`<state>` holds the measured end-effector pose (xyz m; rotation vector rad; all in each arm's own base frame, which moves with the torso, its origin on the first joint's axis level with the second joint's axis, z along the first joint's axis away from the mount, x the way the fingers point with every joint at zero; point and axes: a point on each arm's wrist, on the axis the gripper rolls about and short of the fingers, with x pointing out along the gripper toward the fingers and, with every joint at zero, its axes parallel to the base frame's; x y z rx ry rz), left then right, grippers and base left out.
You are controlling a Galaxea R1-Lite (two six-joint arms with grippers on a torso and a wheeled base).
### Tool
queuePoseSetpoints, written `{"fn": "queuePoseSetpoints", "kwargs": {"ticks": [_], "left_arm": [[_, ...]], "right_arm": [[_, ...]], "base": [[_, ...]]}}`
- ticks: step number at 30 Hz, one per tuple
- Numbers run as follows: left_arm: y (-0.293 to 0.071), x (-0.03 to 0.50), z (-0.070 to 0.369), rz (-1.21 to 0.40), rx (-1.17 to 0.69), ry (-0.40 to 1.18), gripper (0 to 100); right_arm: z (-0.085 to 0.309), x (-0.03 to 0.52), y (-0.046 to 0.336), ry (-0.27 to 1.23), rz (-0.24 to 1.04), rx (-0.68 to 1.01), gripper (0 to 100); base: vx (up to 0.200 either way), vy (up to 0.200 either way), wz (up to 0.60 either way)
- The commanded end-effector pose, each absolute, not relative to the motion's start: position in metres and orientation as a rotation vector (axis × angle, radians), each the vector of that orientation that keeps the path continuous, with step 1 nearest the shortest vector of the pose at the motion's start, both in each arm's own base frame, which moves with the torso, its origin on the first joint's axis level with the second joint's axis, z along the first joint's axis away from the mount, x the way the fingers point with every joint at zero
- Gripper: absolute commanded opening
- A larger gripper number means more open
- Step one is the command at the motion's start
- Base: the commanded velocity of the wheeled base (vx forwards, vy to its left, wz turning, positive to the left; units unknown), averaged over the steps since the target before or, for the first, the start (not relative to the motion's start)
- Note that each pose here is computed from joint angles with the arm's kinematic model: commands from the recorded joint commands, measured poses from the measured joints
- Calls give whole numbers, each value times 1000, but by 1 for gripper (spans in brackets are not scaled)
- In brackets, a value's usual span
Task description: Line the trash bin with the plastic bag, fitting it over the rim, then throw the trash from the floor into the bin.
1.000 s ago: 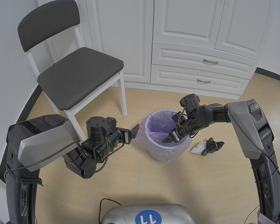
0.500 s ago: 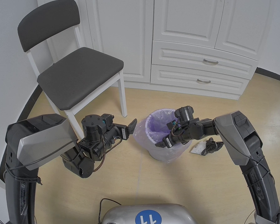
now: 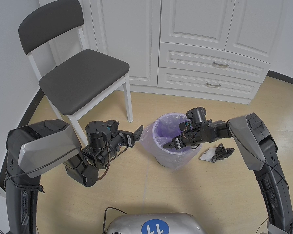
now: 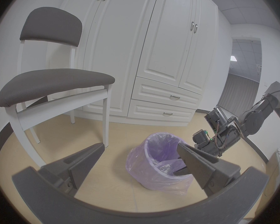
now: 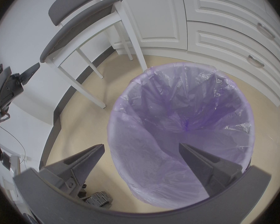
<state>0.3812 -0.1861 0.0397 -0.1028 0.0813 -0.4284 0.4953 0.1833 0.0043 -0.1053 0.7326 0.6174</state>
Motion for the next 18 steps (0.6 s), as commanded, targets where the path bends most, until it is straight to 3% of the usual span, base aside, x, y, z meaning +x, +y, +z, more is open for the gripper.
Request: {"fn": "queuePoseSetpoints", "kwargs": {"ticks": [1, 5, 11, 18], "left_arm": [[-187, 380, 41, -432, -104, 77, 100], [-187, 380, 45, -465, -123, 44, 100], [-185, 377, 44, -518, -178, 52, 100], [-186, 379, 41, -519, -185, 7, 100]], "right_arm": [[6, 496, 181, 732, 613, -102, 100], [7, 496, 180, 731, 612, -104, 100], [8, 496, 180, 731, 611, -105, 100], [6, 497, 177, 733, 604, -103, 100]], "base": [[0, 0, 0], [0, 0, 0], [0, -200, 0], [0, 0, 0]]}}
